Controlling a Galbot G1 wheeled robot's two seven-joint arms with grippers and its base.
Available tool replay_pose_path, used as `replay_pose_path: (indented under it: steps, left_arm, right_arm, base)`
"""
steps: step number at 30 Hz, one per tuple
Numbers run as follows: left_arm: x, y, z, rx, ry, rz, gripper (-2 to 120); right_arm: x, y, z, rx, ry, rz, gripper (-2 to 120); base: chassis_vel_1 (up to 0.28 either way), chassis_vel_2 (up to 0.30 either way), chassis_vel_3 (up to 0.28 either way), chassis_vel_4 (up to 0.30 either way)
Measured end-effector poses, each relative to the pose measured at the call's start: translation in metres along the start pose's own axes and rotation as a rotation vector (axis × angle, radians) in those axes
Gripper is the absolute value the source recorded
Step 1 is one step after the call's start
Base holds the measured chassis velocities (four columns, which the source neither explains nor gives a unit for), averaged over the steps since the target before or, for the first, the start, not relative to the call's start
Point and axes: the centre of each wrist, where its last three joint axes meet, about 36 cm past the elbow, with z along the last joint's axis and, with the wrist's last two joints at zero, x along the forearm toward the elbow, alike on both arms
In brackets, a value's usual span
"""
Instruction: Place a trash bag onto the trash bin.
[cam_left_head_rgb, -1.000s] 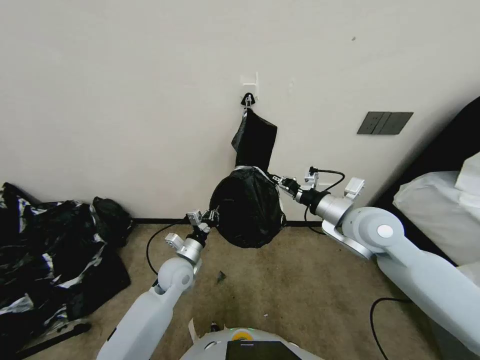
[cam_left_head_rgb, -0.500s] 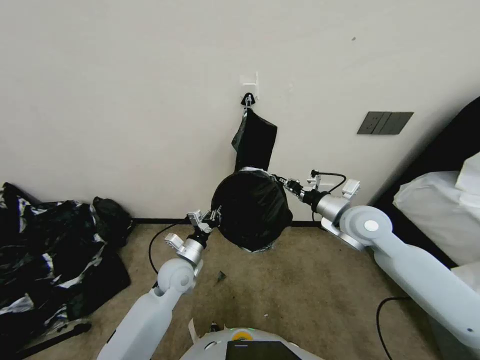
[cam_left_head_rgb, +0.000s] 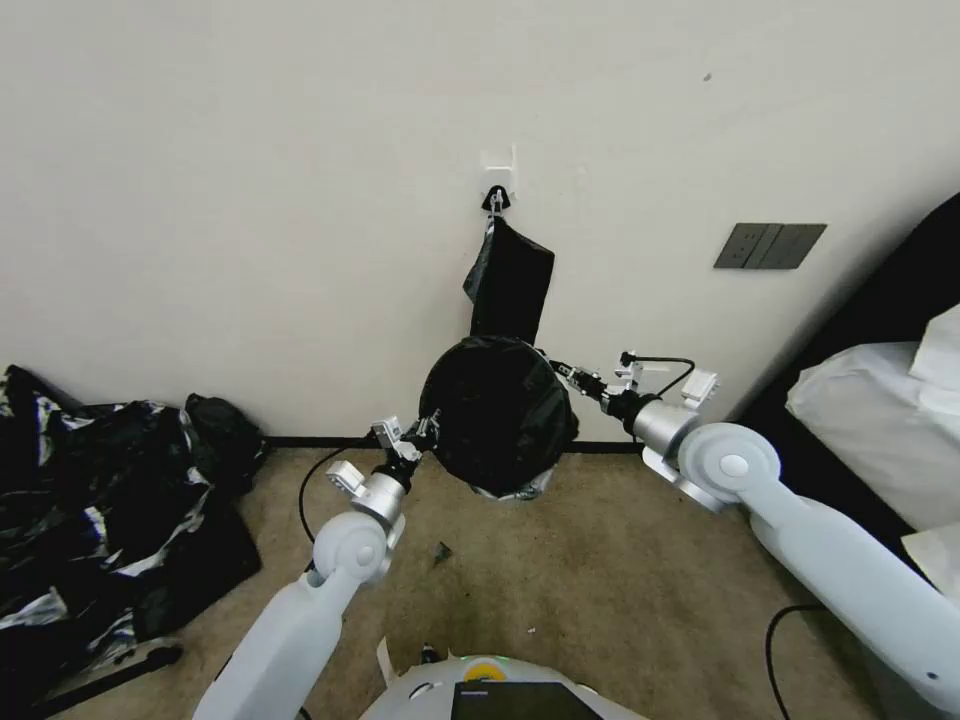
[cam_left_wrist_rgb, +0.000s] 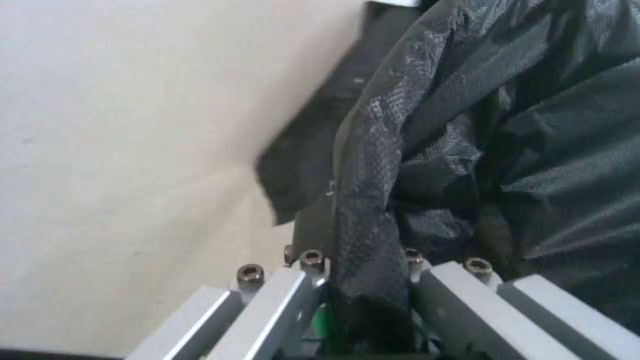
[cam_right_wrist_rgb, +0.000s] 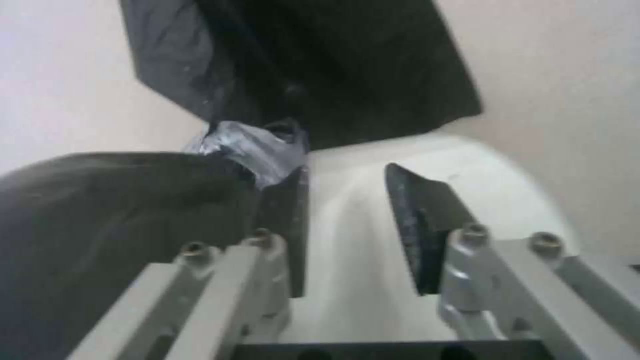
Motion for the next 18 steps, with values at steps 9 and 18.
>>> replay_pose_path:
  steps: [9, 18]
  left_arm:
    - [-0.009, -0.001, 0.005, -0.065, 0.065, -0.175, 1]
    - [-0.017, -0.024, 0.026, -0.261, 0.156, -0.271, 1]
  right_arm:
    - [0.014, 0.028, -0.006, 0.165, -0.120, 0.036, 62]
    - [0.028, 0.093, 0.043, 0.420, 0.059, -0.018, 83]
  base:
    - [0.000, 0.000, 0.000, 0.000]
    - [0.000, 0.000, 0.000, 0.000]
